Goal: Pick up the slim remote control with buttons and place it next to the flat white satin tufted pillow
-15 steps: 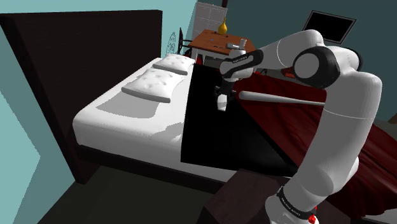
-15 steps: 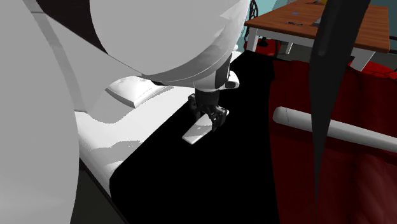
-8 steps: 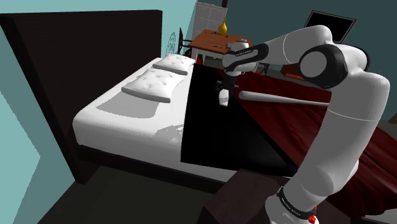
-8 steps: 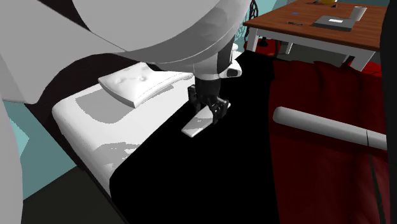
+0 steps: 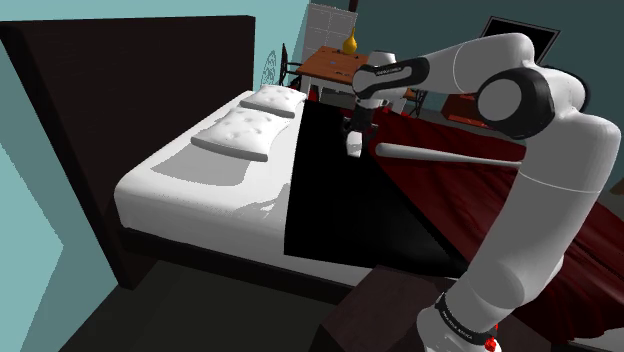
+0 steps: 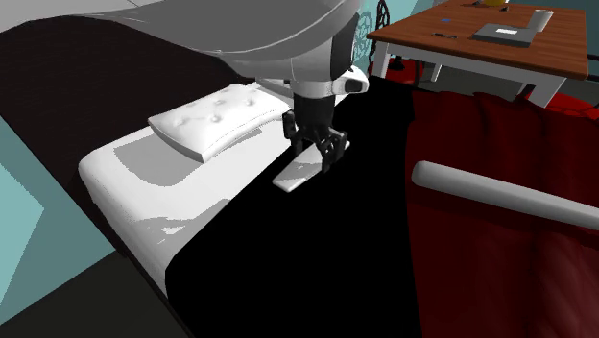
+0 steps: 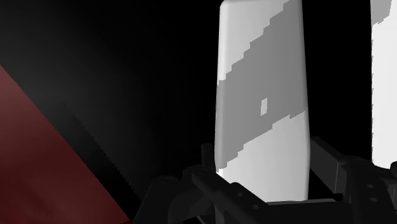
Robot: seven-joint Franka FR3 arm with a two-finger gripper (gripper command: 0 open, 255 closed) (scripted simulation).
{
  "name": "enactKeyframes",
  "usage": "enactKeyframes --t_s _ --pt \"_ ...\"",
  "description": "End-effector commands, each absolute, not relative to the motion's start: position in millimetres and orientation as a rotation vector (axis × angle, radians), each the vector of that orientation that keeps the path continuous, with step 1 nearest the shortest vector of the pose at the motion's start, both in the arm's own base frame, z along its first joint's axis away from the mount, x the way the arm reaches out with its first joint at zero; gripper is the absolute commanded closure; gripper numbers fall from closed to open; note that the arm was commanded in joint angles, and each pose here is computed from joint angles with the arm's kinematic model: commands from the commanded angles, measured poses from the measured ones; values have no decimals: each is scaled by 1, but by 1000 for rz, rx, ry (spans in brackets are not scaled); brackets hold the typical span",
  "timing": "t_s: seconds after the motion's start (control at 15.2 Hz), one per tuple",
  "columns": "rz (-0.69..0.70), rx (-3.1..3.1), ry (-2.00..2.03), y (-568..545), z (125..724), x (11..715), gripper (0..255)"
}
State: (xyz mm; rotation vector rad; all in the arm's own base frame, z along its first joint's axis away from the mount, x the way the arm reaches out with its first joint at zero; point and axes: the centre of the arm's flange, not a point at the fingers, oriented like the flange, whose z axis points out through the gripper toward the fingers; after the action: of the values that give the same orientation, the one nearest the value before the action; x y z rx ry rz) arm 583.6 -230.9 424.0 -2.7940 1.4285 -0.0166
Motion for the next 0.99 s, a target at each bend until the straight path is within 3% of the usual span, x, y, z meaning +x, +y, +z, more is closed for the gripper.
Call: enactKeyframes --t_s 0.0,0.92 --pt "-16 -2794 1428 -230 434 582 255" --pt "-16 -2794 1428 -94 446 634 255"
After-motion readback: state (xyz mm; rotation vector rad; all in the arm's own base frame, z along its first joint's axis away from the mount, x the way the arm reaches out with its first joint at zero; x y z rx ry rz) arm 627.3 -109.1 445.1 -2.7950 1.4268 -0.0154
